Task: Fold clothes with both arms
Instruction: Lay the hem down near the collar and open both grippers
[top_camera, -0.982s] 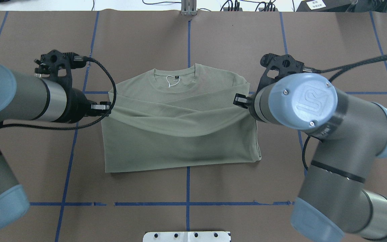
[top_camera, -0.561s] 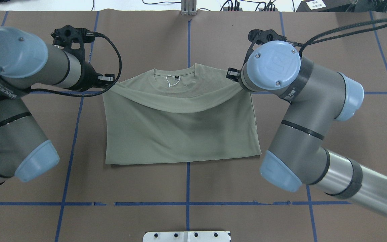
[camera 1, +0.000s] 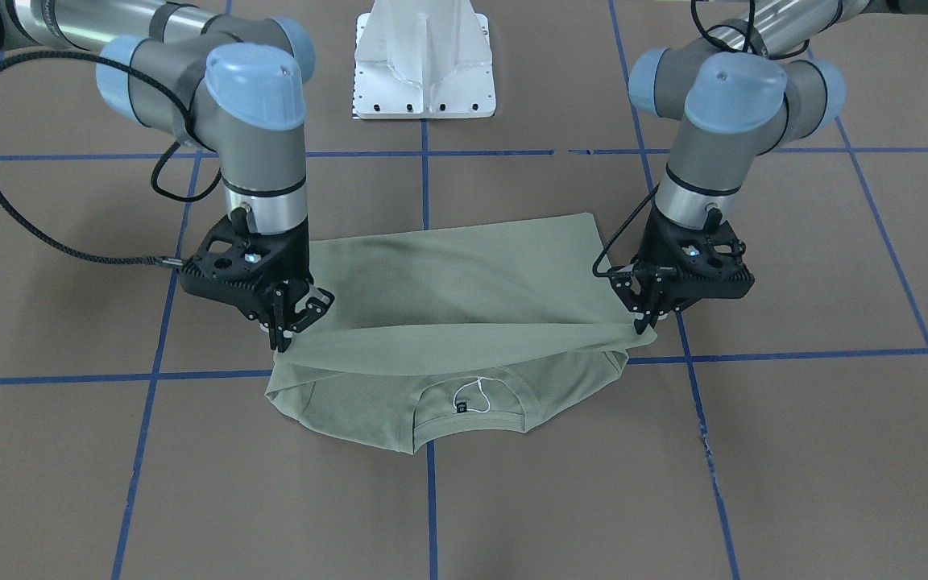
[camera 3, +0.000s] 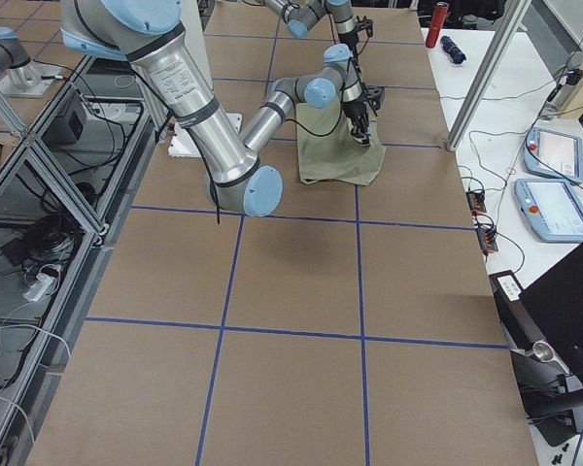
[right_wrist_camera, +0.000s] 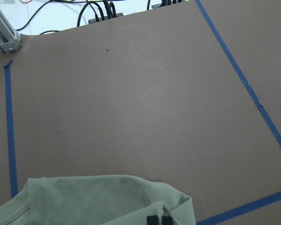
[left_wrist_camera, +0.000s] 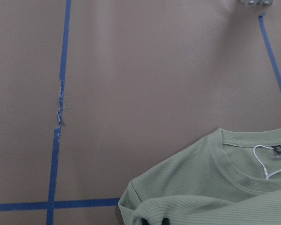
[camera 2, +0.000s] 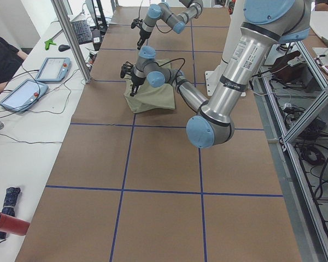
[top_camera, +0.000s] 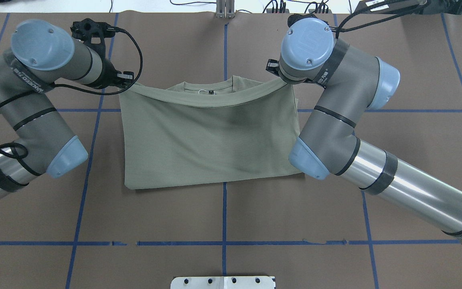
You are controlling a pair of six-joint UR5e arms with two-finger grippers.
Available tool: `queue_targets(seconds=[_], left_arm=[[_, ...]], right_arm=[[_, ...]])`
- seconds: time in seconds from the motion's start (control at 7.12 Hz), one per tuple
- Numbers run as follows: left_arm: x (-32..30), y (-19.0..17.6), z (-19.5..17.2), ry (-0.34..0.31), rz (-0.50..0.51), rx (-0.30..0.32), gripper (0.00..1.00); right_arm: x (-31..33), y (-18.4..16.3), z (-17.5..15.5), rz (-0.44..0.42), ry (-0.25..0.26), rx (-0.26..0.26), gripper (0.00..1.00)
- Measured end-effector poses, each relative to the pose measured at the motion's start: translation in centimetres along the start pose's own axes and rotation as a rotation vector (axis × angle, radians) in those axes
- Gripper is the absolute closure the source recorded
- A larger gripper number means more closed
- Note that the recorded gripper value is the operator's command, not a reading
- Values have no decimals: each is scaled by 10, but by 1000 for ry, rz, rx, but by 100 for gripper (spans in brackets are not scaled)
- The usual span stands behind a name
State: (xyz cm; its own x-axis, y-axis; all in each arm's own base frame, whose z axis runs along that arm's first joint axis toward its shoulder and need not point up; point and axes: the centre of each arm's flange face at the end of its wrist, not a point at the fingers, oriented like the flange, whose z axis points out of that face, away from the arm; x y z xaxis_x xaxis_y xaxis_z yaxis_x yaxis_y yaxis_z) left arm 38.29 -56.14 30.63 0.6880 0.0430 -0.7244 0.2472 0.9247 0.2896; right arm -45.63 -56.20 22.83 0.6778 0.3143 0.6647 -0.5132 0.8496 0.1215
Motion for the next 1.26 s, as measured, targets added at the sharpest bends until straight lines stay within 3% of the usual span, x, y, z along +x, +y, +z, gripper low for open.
queue_targets(seconds=[0.56,0.7,0.84,0.98,1.26], left_arm=[[4,11,51,-13,16,-36,100],[7,16,54,-12,22,-44,91],[8,18,55,-10,24,-47,21],[8,19,56,-11,29,-48,0],[6,20,44,7,98,-39,0]], right_arm=[[4,-4,63,-56,59,-8,100],[8,-4,73,-66,76,-11,63],[11,-4,78,-70,84,-13,1],[14,-3,82,-74,79,-12,0],[13,-4,76,-115,37,-14,0]])
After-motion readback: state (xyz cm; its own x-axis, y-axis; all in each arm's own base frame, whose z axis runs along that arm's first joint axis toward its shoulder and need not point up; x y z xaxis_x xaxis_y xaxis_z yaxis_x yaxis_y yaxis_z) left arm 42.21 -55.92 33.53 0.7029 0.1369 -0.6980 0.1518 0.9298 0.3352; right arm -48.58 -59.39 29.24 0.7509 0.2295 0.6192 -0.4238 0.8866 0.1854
